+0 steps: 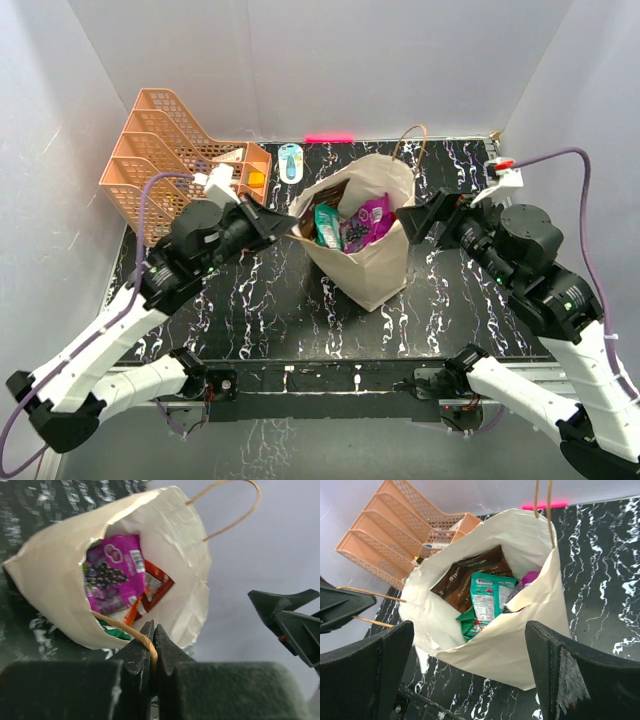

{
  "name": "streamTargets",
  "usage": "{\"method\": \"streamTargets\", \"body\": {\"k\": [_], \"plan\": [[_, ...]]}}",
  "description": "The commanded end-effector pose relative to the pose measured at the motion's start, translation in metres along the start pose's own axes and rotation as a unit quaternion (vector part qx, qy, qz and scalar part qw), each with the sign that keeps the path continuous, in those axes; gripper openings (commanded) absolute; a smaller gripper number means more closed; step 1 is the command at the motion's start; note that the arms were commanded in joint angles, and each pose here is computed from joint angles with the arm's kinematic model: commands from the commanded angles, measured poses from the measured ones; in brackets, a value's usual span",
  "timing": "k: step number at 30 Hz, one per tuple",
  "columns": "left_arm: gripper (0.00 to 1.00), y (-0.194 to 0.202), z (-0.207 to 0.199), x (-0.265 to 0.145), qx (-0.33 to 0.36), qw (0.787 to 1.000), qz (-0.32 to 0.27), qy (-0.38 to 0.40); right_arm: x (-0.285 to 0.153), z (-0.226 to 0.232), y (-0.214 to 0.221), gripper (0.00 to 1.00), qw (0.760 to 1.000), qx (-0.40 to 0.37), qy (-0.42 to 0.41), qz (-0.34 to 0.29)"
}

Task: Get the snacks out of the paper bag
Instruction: Adjust the paper bag at the center of the board.

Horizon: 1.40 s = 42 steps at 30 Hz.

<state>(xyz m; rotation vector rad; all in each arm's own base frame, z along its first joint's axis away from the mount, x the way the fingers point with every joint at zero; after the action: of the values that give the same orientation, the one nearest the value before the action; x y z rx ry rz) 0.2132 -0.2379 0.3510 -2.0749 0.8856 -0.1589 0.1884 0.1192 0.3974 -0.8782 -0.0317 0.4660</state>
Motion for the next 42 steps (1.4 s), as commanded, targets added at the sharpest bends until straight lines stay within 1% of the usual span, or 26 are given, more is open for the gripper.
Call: {"method": "streamTargets", "body": {"k": [1,8,12,17,22,26,28,30,33,37,39,41,42], "plan": [[0.0,-0.025,0.025,-0.052,0.041,0.994,-0.035,-0.097,0.011,0.015,0.004,0.98,0.999,-0.002,-0.04,0.02],[0.0,-0.049,0.052,-0.102,0.109,0.971,-0.065,-0.203,0.024,0.017,0.022,0.98,0.997,0.012,-0.059,0.048],[0.0,-0.068,0.06,-0.132,0.149,0.952,-0.092,-0.25,0.03,0.019,0.03,0.98,0.995,0.019,-0.071,0.065],[0.0,-0.083,0.07,-0.16,0.191,0.929,-0.105,-0.299,0.044,0.026,0.041,0.98,0.991,0.036,-0.093,0.088],[0.0,-0.098,0.07,-0.181,0.222,0.913,-0.129,-0.317,0.059,0.048,0.058,0.98,0.976,0.07,-0.162,0.13],[0.0,-0.106,0.065,-0.188,0.248,0.907,-0.14,-0.31,0.077,0.067,0.067,0.98,0.958,0.101,-0.218,0.157],[0.0,-0.109,0.065,-0.192,0.253,0.904,-0.144,-0.312,0.092,0.073,0.069,0.98,0.954,0.107,-0.227,0.165],[0.0,-0.111,0.065,-0.195,0.257,0.902,-0.148,-0.314,0.107,0.075,0.065,0.98,0.958,0.106,-0.215,0.159],[0.0,-0.113,0.064,-0.199,0.262,0.9,-0.152,-0.312,0.129,0.077,0.061,0.93,0.962,0.107,-0.198,0.152],[0.0,-0.114,0.065,-0.206,0.26,0.899,-0.16,-0.314,0.161,0.084,0.065,0.91,0.96,0.111,-0.198,0.166],[0.0,-0.114,0.066,-0.21,0.257,0.899,-0.164,-0.314,0.178,0.086,0.064,0.9,0.962,0.112,-0.19,0.162],[0.0,-0.113,0.067,-0.213,0.253,0.9,-0.167,-0.312,0.191,0.092,0.061,0.81,0.961,0.112,-0.198,0.157],[0.0,-0.114,0.067,-0.214,0.251,0.901,-0.169,-0.311,0.197,0.093,0.061,0.74,0.961,0.113,-0.194,0.159]]}}
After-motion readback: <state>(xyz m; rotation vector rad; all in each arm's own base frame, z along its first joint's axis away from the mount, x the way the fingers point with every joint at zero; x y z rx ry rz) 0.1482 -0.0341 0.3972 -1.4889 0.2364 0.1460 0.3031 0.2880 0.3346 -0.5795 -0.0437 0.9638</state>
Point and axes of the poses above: each gripper's point midway between its finger pads, its own x axis out along the fingers, its own z axis along the line the jaws close on, y = z × x, the point moved 3 cm from there along -x, back along the fingers, and after that the axes turned 15 degrees about x, right-handed, at the moved point
